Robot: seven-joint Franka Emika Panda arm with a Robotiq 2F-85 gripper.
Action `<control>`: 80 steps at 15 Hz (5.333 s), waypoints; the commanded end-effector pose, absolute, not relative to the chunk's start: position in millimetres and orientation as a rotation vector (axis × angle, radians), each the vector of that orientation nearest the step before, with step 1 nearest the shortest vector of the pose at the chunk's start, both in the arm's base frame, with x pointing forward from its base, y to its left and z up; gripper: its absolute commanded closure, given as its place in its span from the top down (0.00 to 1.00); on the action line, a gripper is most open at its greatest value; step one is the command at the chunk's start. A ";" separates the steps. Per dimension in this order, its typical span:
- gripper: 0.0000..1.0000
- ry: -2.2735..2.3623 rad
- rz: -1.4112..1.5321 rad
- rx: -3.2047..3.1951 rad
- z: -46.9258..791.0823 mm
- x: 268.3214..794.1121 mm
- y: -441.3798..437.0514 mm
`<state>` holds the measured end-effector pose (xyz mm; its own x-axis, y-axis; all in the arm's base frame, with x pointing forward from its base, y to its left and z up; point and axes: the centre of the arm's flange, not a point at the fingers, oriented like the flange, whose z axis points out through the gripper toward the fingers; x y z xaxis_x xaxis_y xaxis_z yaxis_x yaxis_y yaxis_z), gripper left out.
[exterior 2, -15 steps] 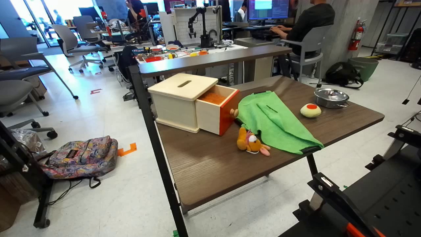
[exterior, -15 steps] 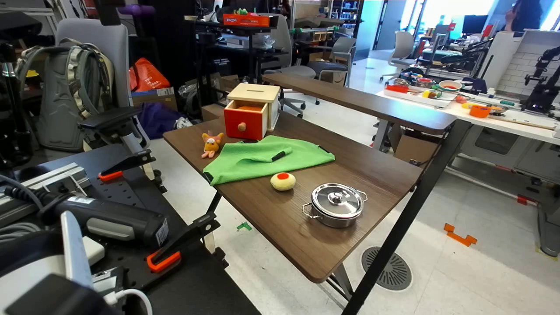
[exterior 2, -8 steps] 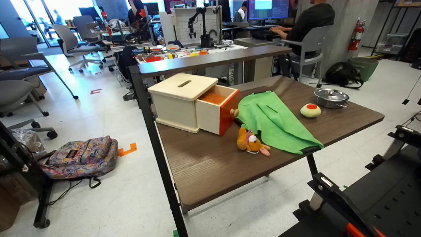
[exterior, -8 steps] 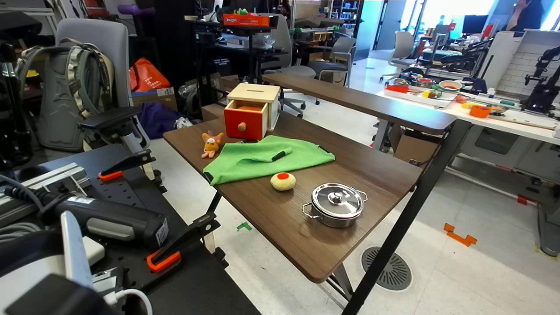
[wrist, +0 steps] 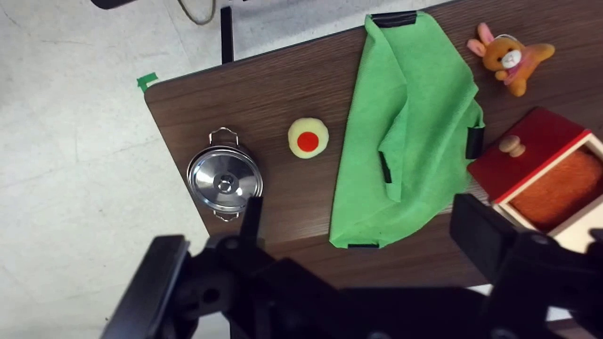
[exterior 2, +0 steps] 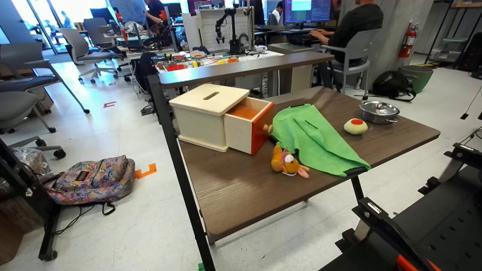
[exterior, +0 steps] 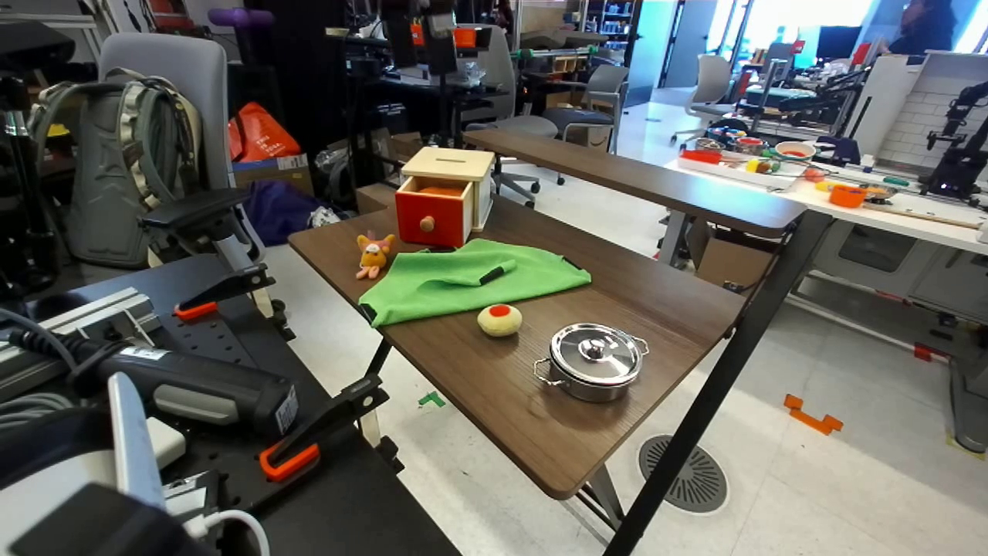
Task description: Remove the lid from the pot
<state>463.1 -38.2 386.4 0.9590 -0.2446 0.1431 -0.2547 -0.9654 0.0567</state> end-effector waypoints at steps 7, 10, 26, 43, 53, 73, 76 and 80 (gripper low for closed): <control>1.00 -0.630 -0.062 3.001 264.7 563.4 -125.3; 1.00 -0.691 -0.049 3.004 239.1 584.7 -137.1; 1.00 -0.817 -0.124 2.918 150.6 598.0 -195.1; 0.04 -0.840 -0.099 2.914 143.0 606.1 -211.4; 0.05 -0.797 -0.042 2.981 196.7 599.6 -204.8; 0.05 -0.762 -0.084 3.011 160.7 722.7 -155.3; 0.05 -0.790 -0.111 2.995 137.4 732.8 -151.5; 0.05 -0.814 -0.138 2.977 121.6 740.0 -148.4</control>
